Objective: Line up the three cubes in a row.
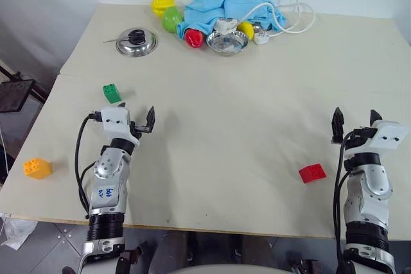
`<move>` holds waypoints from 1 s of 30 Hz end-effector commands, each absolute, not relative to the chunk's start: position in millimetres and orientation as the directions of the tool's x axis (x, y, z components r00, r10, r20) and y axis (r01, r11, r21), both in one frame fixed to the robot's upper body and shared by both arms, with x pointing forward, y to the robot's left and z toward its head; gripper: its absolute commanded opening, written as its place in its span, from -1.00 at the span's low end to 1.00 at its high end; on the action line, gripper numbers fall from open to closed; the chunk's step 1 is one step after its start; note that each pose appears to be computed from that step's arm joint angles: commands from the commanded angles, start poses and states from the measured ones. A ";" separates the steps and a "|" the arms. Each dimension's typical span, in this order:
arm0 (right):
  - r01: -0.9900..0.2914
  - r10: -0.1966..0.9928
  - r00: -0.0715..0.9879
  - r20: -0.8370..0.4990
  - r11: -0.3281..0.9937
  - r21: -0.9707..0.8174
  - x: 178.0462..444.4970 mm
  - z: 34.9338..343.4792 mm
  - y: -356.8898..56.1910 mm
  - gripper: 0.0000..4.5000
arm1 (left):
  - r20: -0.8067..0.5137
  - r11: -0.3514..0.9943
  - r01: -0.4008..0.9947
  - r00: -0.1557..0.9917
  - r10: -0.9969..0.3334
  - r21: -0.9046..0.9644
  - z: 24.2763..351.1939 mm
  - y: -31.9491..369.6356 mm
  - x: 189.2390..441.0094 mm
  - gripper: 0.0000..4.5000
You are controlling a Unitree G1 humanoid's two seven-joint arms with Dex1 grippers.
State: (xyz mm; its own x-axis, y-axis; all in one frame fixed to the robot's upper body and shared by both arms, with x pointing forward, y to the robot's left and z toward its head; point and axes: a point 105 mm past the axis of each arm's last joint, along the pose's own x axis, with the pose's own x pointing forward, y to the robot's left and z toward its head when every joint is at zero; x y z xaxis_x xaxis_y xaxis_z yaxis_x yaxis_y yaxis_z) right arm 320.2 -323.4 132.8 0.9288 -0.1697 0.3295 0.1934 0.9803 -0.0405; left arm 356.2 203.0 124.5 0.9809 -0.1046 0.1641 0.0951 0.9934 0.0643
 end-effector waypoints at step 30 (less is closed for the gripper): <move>-0.784 0.688 0.619 -0.380 0.511 -0.352 186.6 170.0 -337.8 1.00 | -0.063 0.169 0.954 0.190 -0.980 0.249 136.3 159.7 243.2 0.99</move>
State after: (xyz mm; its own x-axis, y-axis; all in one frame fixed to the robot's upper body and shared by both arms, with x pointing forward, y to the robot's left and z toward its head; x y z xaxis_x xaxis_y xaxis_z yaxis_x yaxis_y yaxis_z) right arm 187.2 -344.3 165.5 0.6630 0.6536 -0.3650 -0.7483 0.5641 -0.3491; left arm 249.5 165.4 126.6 0.2003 -0.9758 -0.0879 0.9602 0.1777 0.2154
